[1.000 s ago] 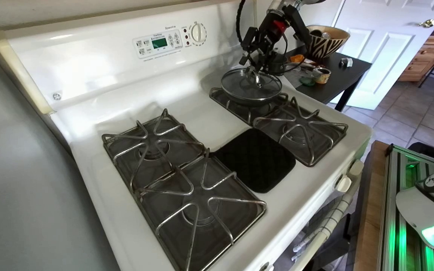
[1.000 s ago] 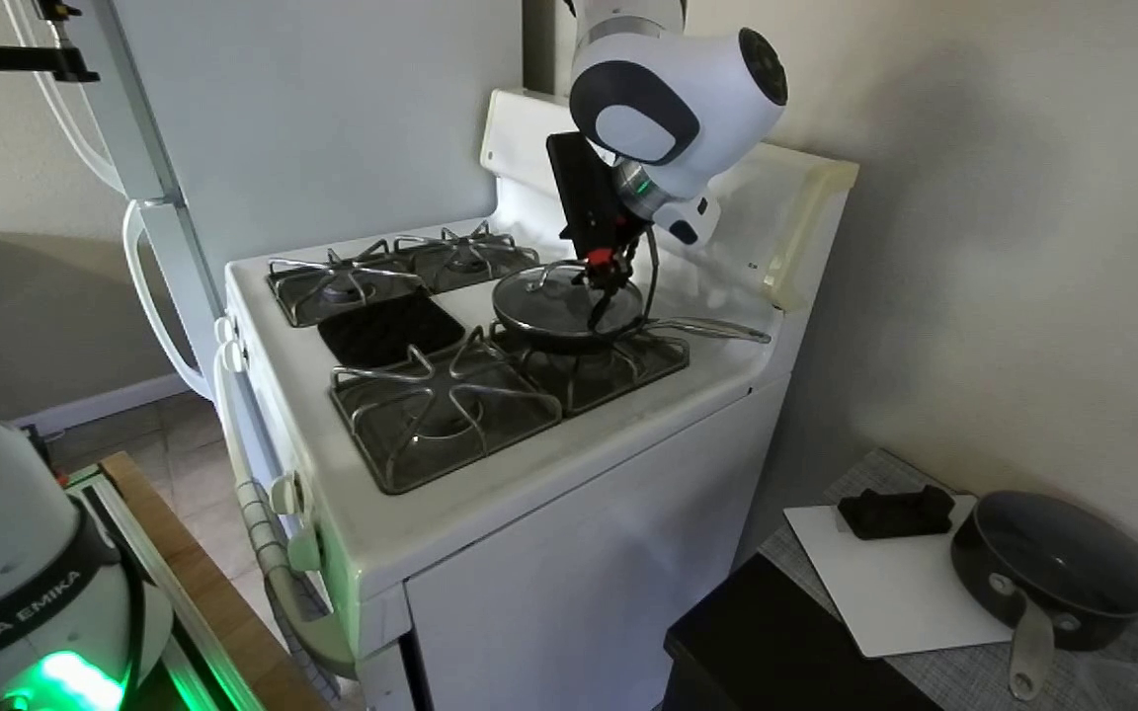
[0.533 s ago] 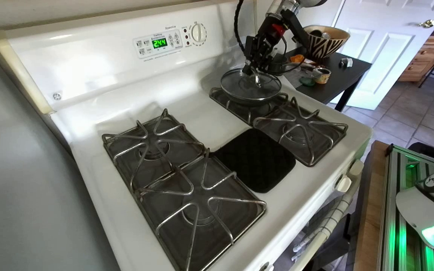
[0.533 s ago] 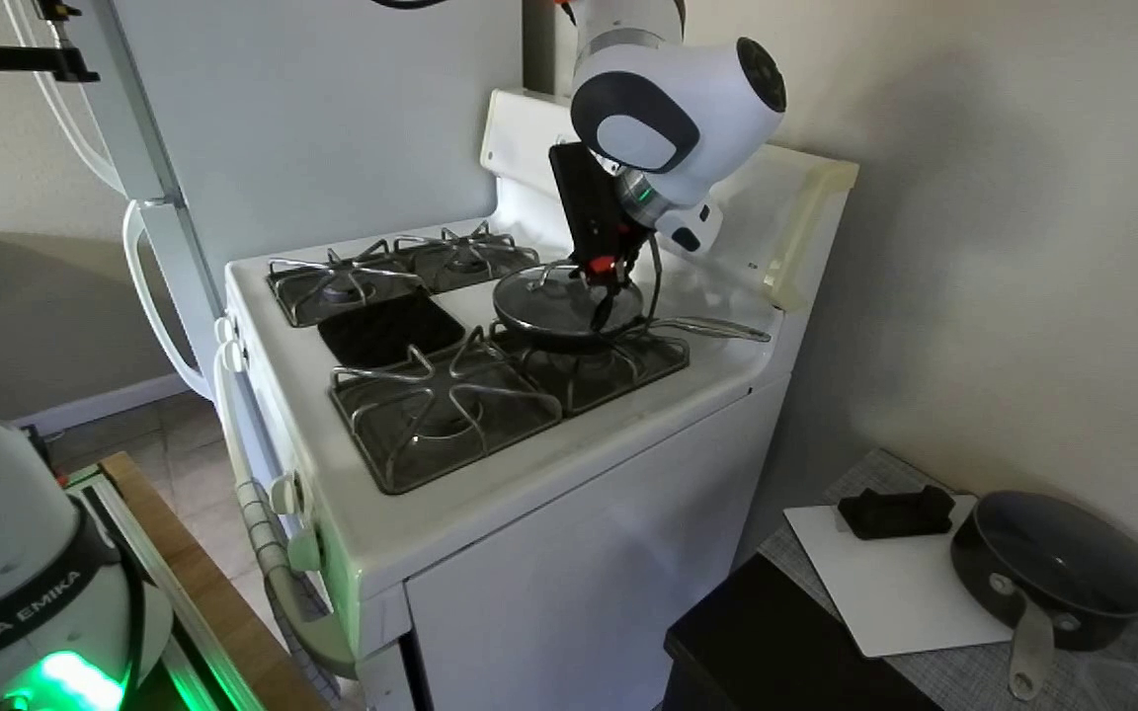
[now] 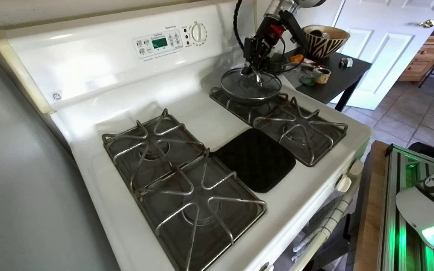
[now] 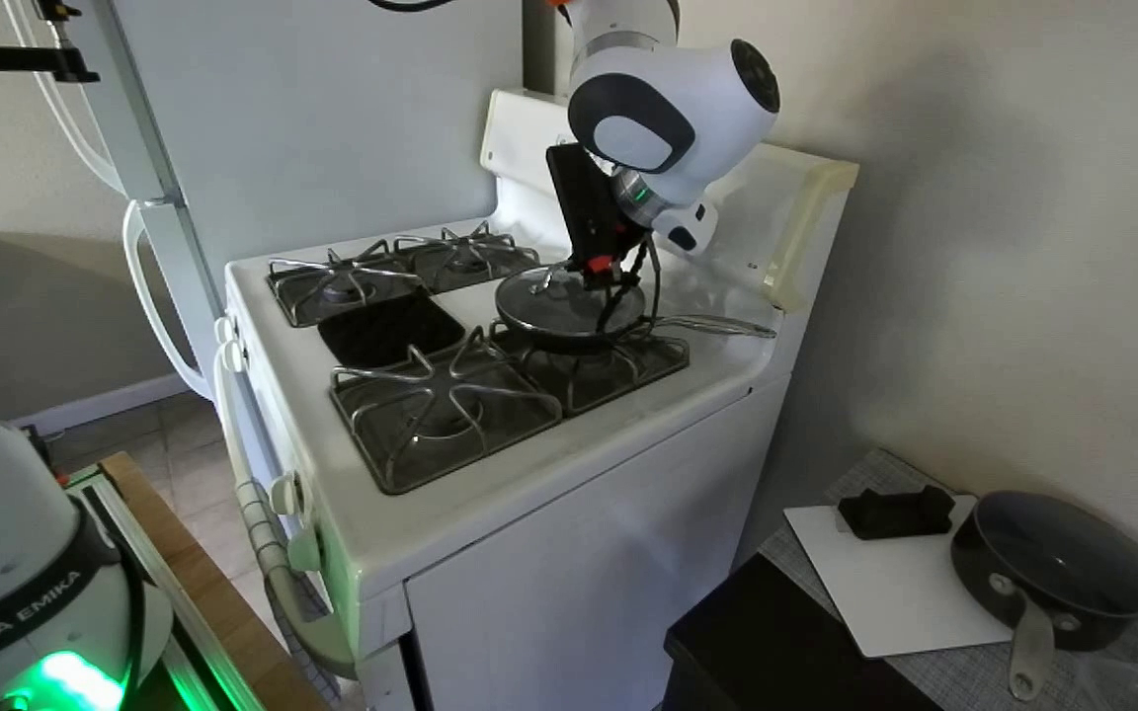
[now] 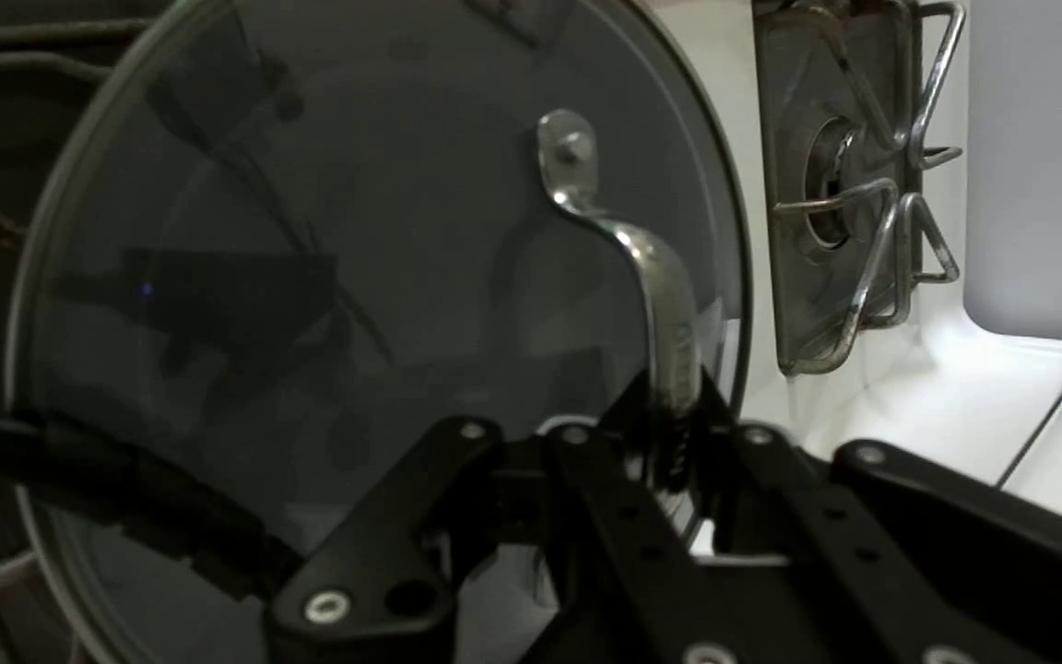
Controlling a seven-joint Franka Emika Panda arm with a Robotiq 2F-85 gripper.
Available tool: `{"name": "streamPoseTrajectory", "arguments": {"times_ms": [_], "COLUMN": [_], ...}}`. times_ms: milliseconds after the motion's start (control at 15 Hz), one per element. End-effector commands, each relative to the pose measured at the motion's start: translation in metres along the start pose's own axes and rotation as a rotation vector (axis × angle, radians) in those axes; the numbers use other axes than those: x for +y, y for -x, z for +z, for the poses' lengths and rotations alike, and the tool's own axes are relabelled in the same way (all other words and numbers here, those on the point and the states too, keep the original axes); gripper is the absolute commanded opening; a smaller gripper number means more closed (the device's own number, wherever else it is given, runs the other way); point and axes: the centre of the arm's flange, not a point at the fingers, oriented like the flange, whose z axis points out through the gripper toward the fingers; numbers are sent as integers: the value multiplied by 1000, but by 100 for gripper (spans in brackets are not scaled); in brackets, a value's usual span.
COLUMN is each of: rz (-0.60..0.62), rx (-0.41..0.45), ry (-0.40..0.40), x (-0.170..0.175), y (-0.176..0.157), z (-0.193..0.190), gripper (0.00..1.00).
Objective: Remove the glass lid from the pan and put it on the black potholder
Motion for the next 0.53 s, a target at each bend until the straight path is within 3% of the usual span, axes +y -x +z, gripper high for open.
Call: {"name": "streamPoseTrajectory", "arguments": {"times_ms": [0, 467], "rz": [-15, -36], "rx": [-6, -23], "ry": [22, 22], "x": [1, -10], "y": [-5, 1], "z": [5, -4], "gripper": [0, 0]}}
